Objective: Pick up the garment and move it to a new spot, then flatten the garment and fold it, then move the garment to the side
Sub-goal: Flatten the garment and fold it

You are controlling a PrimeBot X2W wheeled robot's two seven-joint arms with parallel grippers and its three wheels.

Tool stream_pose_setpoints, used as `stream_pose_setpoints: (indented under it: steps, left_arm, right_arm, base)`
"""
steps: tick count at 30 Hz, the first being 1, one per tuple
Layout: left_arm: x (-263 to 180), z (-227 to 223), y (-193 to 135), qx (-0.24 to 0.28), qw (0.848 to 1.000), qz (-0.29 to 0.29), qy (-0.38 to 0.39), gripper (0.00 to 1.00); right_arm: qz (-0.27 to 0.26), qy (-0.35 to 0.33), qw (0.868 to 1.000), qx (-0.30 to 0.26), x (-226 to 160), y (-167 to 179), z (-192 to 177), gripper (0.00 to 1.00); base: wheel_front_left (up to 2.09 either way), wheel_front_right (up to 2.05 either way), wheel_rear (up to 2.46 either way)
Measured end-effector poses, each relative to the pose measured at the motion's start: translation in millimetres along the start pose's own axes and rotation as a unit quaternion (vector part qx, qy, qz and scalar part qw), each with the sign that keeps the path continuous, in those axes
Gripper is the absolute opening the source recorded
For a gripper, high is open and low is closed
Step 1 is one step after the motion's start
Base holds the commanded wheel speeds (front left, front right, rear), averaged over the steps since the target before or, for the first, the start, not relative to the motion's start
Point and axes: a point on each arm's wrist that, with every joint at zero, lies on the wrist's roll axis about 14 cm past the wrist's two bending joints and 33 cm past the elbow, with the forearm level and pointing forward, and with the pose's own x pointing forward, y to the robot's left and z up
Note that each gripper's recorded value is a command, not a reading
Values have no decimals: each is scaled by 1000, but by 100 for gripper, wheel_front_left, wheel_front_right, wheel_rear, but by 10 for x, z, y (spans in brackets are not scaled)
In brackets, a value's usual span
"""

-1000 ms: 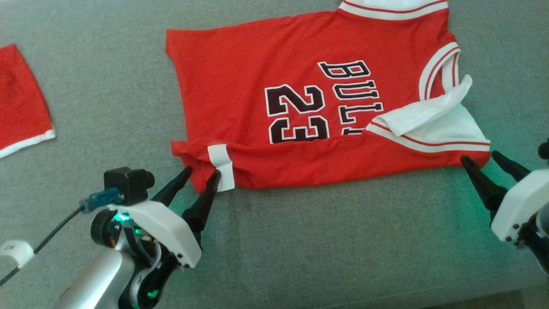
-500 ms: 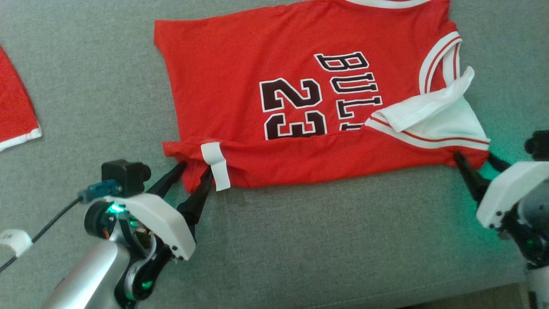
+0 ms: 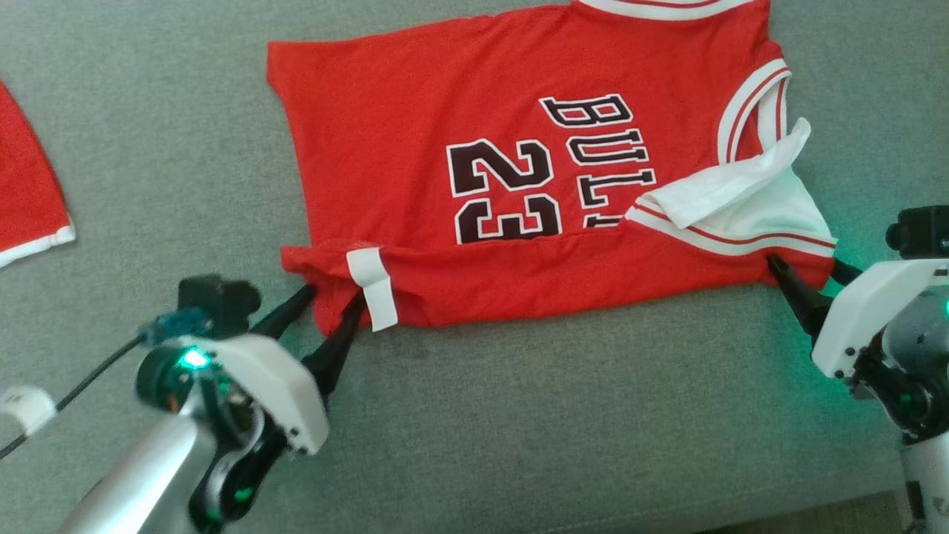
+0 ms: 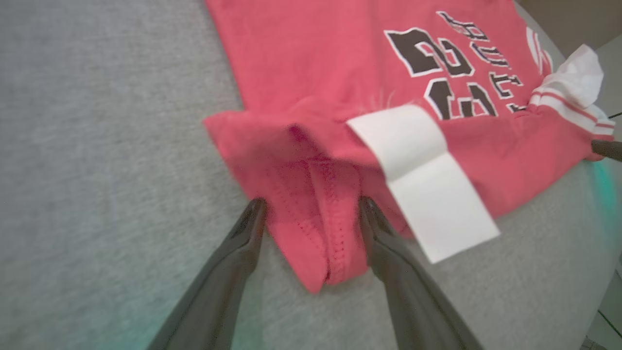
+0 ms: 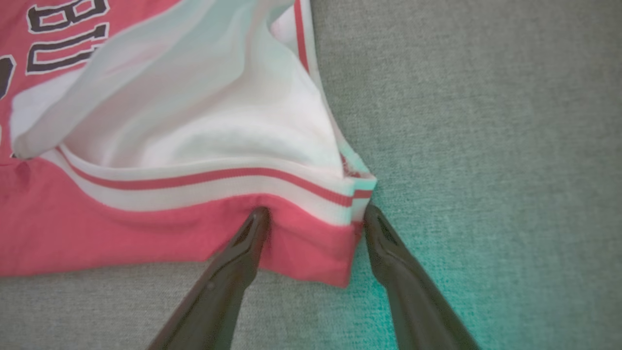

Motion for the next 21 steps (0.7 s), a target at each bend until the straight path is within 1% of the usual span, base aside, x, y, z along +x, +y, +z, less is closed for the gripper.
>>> stream_pose_setpoints:
  steps: [4, 10, 18, 19, 20, 21]
  left_arm:
    - [-140, -91, 99, 5, 1000, 19, 8, 100]
    - [-214, -149, 101, 1, 1000, 28, 14, 100]
    - [-40, -89, -15, 0, 1000, 3, 16, 100]
    - [-12, -69, -35, 1, 1000, -2, 15, 70]
    - [12, -47, -59, 2, 1000, -7, 14, 40]
    - [32, -33, -80, 2, 1000, -11, 13, 0]
  right_arm:
    - [3, -2, 1000, 2, -15, 7, 3, 100]
    - [13, -1, 1000, -1, -10, 76, -5, 100]
    - [21, 5, 1000, -3, 50, 106, 3, 100]
    - [22, 5, 1000, -3, 58, 114, 11, 92]
    - [25, 5, 1000, 1, 65, 121, 18, 68]
    - [27, 5, 1000, 4, 71, 125, 30, 15]
  base:
    - [0, 0, 0]
    - [0, 0, 0]
    - [0, 0, 0]
    - [0, 0, 0]
    - [0, 0, 0]
    - [0, 0, 0]
